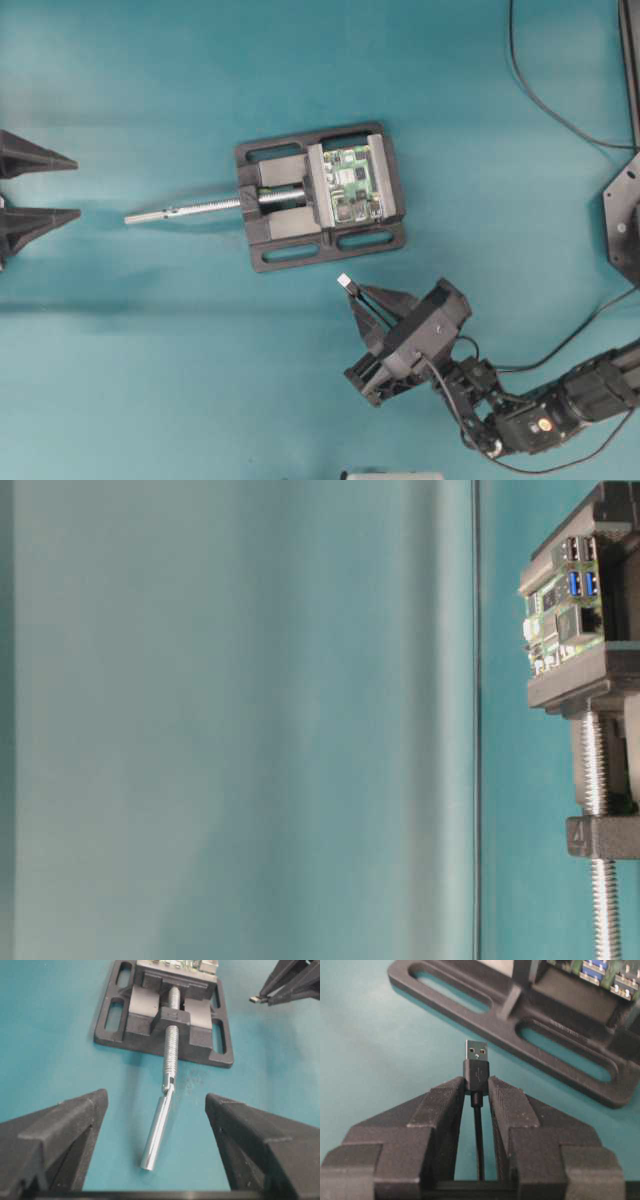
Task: Insert the USB into the fixed PCB.
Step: 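Swing the right gripper around to face the board's USB ports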
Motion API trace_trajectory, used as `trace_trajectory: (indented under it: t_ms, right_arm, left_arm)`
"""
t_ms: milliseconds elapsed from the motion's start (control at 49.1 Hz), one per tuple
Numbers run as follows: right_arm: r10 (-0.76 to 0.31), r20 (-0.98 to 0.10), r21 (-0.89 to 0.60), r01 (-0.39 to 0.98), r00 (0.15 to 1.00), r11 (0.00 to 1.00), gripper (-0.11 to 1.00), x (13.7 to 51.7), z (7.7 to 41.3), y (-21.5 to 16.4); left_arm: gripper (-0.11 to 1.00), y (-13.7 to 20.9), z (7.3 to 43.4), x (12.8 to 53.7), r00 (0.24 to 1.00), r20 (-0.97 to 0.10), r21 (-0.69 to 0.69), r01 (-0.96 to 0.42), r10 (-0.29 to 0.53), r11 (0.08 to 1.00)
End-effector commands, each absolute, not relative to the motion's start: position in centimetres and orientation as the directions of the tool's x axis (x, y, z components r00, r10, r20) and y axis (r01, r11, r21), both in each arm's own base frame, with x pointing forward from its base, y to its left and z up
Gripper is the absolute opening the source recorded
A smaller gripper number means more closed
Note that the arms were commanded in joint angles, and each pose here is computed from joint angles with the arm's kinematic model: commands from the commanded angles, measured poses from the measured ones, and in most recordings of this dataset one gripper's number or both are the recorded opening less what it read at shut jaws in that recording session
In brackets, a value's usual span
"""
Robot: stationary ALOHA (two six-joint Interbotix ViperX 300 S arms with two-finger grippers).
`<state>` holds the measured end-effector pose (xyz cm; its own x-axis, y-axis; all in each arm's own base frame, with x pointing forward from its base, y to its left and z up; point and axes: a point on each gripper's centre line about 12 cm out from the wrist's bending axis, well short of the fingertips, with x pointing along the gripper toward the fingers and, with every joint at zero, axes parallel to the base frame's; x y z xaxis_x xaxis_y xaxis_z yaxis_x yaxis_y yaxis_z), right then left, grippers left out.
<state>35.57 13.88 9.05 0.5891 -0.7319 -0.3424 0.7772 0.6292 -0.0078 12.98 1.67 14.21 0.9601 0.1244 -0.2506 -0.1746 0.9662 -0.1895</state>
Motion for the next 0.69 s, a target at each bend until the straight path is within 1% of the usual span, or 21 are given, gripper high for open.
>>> trace_trajectory:
  t_ms: [0,183,346,448,672]
  right_arm:
    - [-0.774,-0.302,0.026,0.816,0.557,0.577,0.21,35.9,10.5,14.4]
    - [-0.860,-0.256,0.011,0.891,0.441,0.454,0.21,35.4,11.1,14.2]
    - [-0.908,-0.190,-0.021,0.923,0.374,0.385,0.21,35.0,10.7,14.8]
    - [-0.921,-0.163,-0.024,0.932,0.353,0.361,0.21,35.1,10.2,15.2]
    - [-0.926,-0.161,0.006,0.938,0.343,0.346,0.21,35.8,10.4,15.6]
  left_arm:
    - [0.96,1.7,15.0,13.4,0.964,-0.237,-0.192,-0.171,0.123,0.966]
    - [0.96,1.7,15.0,13.4,0.964,-0.236,-0.192,-0.171,0.123,0.967]
    - [0.96,1.7,15.0,13.4,0.964,-0.236,-0.192,-0.171,0.123,0.967]
    - [0.96,1.7,15.0,13.4,0.964,-0.236,-0.192,-0.171,0.123,0.967]
    - [0.96,1.7,15.0,13.4,0.964,-0.236,-0.192,-0.172,0.125,0.966]
